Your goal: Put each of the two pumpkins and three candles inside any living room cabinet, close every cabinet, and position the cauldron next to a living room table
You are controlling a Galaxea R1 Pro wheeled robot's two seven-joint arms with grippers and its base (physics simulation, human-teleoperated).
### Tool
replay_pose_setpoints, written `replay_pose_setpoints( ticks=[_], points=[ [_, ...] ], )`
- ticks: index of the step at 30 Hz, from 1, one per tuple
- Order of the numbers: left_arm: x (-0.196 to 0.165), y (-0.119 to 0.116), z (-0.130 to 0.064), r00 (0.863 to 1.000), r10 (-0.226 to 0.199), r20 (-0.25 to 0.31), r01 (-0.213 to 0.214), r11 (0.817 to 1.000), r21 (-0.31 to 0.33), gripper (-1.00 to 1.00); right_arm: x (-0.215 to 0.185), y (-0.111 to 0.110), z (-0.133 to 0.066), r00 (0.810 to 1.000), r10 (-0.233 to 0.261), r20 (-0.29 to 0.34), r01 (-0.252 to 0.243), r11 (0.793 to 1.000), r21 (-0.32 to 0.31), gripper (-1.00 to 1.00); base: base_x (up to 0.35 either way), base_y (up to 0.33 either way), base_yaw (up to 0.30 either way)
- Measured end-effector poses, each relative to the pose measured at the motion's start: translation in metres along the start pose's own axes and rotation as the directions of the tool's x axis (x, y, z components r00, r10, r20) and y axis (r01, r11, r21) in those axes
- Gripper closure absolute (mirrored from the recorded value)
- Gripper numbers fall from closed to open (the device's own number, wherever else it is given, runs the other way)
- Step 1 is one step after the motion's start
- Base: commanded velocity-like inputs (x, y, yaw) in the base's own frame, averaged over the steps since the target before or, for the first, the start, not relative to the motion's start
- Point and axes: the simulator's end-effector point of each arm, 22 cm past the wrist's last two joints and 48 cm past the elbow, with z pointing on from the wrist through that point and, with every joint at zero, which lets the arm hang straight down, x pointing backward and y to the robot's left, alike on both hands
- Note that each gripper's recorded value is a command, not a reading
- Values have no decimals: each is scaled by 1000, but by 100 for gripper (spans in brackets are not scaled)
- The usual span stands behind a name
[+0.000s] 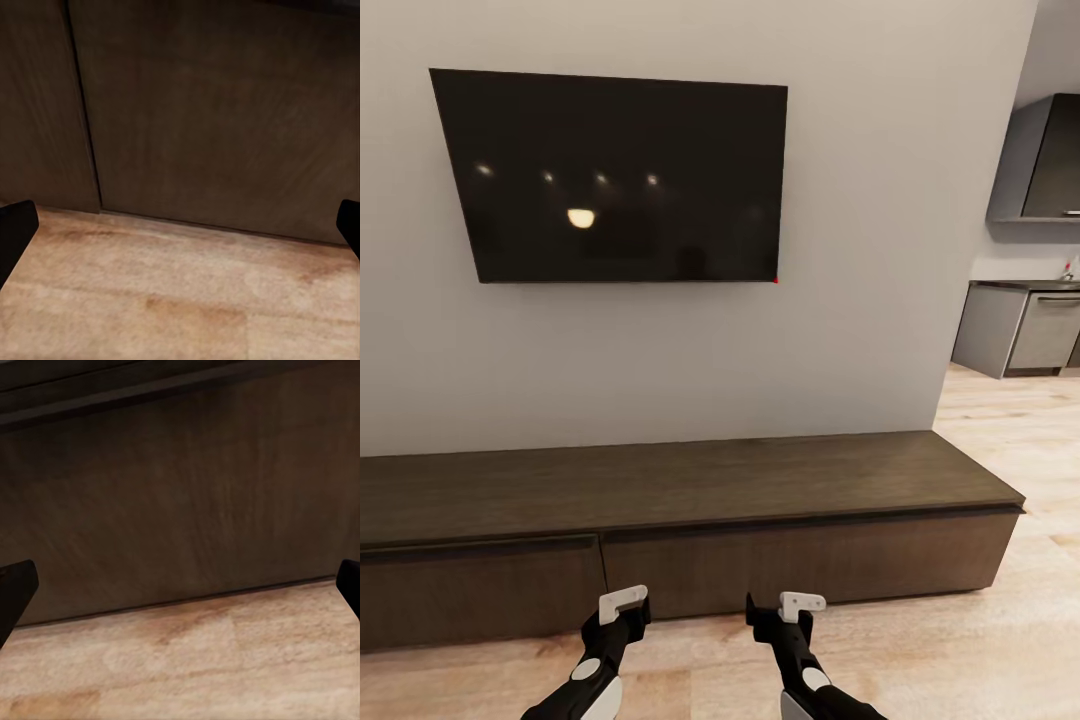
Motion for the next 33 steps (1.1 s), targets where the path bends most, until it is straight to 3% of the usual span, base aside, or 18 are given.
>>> replay_pose_setpoints(
  ticks=[10, 15, 18, 19, 22, 26, 28, 30, 33],
  points=[
    [-5, 2, 1, 1000, -14, 3, 14, 1000, 2, -100, 0, -1, 0, 1000, 5, 2, -5, 1000, 4, -100, 0, 0, 0],
    [-7, -2, 5, 992, 18, -123, -14, 999, 34, -100, 0, -2, 0, 1000, 12, 1, -12, 1000, 7, -100, 0, 0, 0],
    [-33, -2, 1, 977, 54, -204, -37, 996, 87, -100, 2, -8, 0, 998, 64, -8, -64, 997, 33, -100, 0, 0, 0],
    [-33, -3, -8, 965, 55, -257, -26, 993, 113, -100, 4, -12, 0, 994, 104, -14, -103, 993, 53, -100, 0, 0, 0],
    [-47, -11, -33, 937, 45, -347, 24, 981, 193, -100, 8, -19, -1, 981, 194, -22, -192, 977, 92, -100, 0, 0, 0],
    [-79, -9, -67, 904, 74, -422, 55, 957, 286, -100, 12, -23, -1, 970, 242, -31, -237, 964, 120, -100, 0, 0, 0],
    [-107, -3, -84, 900, 57, -433, 97, 940, 326, -100, 13, -27, -2, 968, 250, -29, -244, 960, 134, -100, 0, 0, 0],
    [-133, -2, -96, 906, 20, -423, 149, 920, 362, -100, 15, -34, -3, 966, 256, -29, -248, 954, 168, -100, 0, 0, 0],
    [-169, 9, -115, 904, -59, -423, 251, 875, 415, -100, 19, -58, -8, 965, 263, -22, -246, 928, 279, -100, 0, 0, 0]
  ],
)
